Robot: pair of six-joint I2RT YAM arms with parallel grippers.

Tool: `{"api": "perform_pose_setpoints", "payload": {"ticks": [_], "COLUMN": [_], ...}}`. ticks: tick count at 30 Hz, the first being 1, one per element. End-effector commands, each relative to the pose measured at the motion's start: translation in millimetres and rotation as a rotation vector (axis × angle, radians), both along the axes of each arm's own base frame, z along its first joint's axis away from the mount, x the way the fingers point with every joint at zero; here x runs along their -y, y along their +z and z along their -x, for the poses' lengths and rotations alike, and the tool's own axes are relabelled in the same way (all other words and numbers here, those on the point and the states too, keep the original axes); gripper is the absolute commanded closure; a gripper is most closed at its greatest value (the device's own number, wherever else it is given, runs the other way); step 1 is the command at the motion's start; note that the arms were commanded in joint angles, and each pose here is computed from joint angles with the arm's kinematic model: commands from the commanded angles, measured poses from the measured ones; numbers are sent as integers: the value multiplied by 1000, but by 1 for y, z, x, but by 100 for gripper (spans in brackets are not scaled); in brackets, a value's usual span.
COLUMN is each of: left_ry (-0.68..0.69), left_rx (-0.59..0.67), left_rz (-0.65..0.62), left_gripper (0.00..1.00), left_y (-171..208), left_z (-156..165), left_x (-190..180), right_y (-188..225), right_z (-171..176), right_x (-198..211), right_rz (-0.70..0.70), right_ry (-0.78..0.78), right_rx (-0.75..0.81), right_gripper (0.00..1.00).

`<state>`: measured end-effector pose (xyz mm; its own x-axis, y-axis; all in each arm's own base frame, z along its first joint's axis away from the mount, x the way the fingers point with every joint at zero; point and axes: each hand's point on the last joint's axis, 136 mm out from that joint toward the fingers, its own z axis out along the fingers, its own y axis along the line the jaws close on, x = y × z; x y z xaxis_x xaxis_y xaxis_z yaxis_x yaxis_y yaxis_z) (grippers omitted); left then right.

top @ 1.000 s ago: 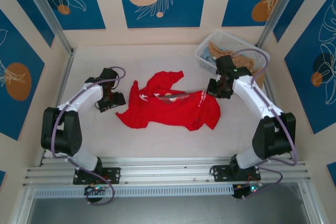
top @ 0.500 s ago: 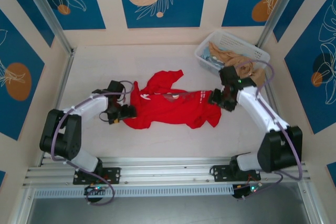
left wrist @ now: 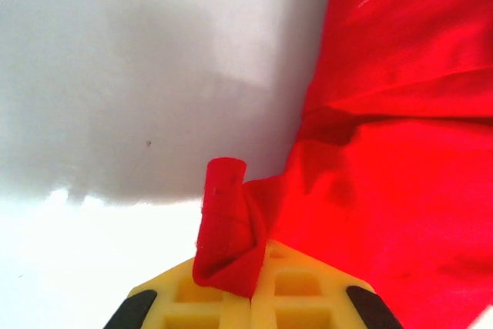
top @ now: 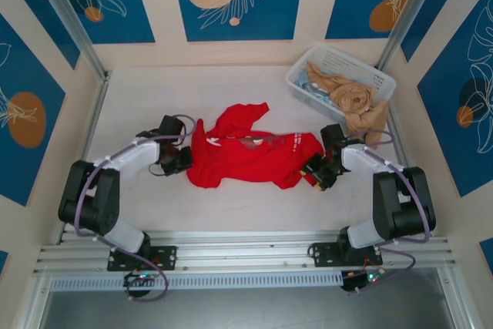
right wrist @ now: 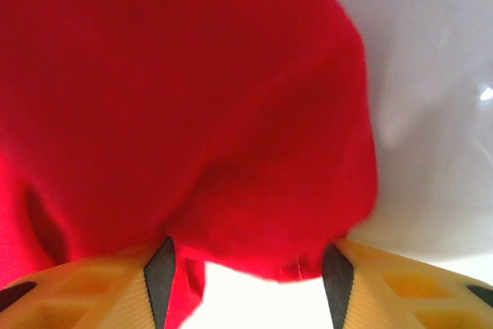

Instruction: Fold and stack the t-shirts

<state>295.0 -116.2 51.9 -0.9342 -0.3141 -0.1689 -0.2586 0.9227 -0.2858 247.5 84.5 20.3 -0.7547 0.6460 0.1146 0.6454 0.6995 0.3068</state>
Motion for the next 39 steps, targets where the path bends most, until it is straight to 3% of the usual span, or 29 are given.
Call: {"api": "perform_pose_setpoints", "payload": {"ticks": [1,3,5,8,18,23,27,31,35,39], "left_ry": [64,81,113,171,374,436,460,471,495,491], "left_rx": [108,141,183,280,701,892,1064,1249,1432,1531], "left_rz": [22,36,54,48,63,96,135,186,217,248], "left_gripper": [100,100,100,100,100,100,100,100,100,100], "left_y": [42,57,76,115,283,366,429,486,536,576], "left_z": [-18,-22,-28,-40,-81,-81,-59,-13,40,61], "left_x": [-1,-2,-6,-18,-59,-79,-90,-99,-113,-115], "right_y": [-5,-3,2,22,180,269,341,405,449,479], "right_z": [-22,-31,-35,-39,-92,-117,-110,-75,-32,-14], "right_x": [-3,-6,-1,9,11,3,-9,-17,-14,-11], "right_rz": [-33,-36,6,71,159,173,139,94,60,43], "right_ry": [-50,-31,-26,-15,127,161,196,237,240,238], "right_rx": [22,34,26,62,469,703,929,1171,1354,1446], "right_gripper": [48,61,85,100,100,100,100,100,100,100]}}
